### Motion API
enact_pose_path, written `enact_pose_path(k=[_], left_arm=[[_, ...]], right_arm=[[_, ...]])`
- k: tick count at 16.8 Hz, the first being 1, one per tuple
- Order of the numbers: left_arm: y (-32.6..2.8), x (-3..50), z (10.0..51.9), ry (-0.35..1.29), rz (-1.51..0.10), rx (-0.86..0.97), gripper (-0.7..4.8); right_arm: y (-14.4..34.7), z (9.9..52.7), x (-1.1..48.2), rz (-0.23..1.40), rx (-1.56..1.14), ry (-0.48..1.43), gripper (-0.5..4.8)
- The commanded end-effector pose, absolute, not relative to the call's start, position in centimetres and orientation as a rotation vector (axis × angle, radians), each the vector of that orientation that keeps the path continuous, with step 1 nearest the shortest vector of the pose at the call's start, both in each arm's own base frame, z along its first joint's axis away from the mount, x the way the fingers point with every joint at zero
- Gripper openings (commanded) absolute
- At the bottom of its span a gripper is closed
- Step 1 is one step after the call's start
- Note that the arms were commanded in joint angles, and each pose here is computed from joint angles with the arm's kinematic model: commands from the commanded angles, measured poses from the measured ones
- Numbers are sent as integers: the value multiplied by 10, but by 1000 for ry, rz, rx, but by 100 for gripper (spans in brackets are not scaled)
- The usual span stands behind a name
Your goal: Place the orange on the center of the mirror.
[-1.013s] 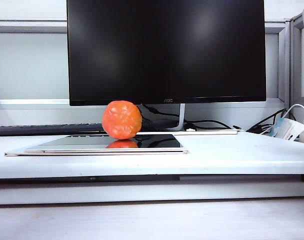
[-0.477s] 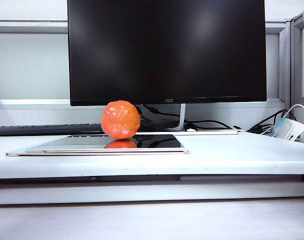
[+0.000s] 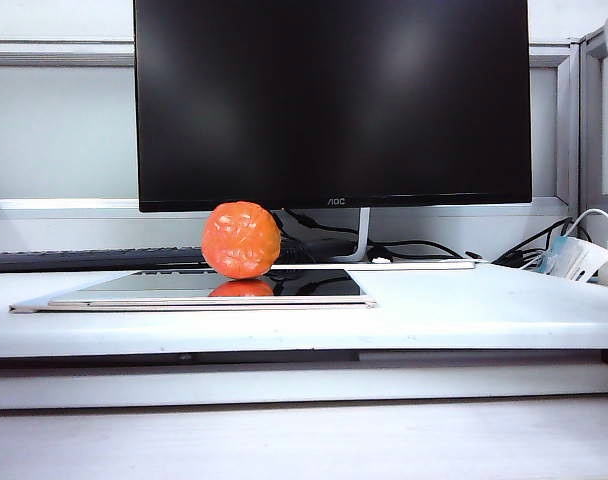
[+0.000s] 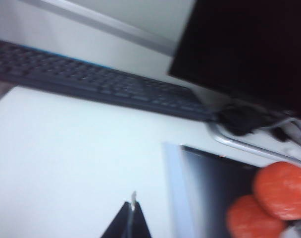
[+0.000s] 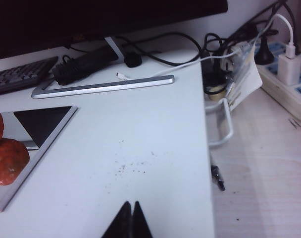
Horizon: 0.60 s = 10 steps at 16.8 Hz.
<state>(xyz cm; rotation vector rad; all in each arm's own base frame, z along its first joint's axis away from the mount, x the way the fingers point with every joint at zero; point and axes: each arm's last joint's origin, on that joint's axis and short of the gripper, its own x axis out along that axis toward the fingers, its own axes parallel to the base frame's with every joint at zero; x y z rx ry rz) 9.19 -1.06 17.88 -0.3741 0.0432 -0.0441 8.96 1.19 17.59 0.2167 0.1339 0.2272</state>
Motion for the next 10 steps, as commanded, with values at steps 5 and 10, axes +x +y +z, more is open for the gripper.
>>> enact_pose_path(k=[5,10], left_arm=[[-4,96,152,142,33,-353,-5],[-4,96,152,142,32,-353,-5]], right_arm=[[12,154,96,220,212,135,4],[12,154,96,222,212,139,4]])
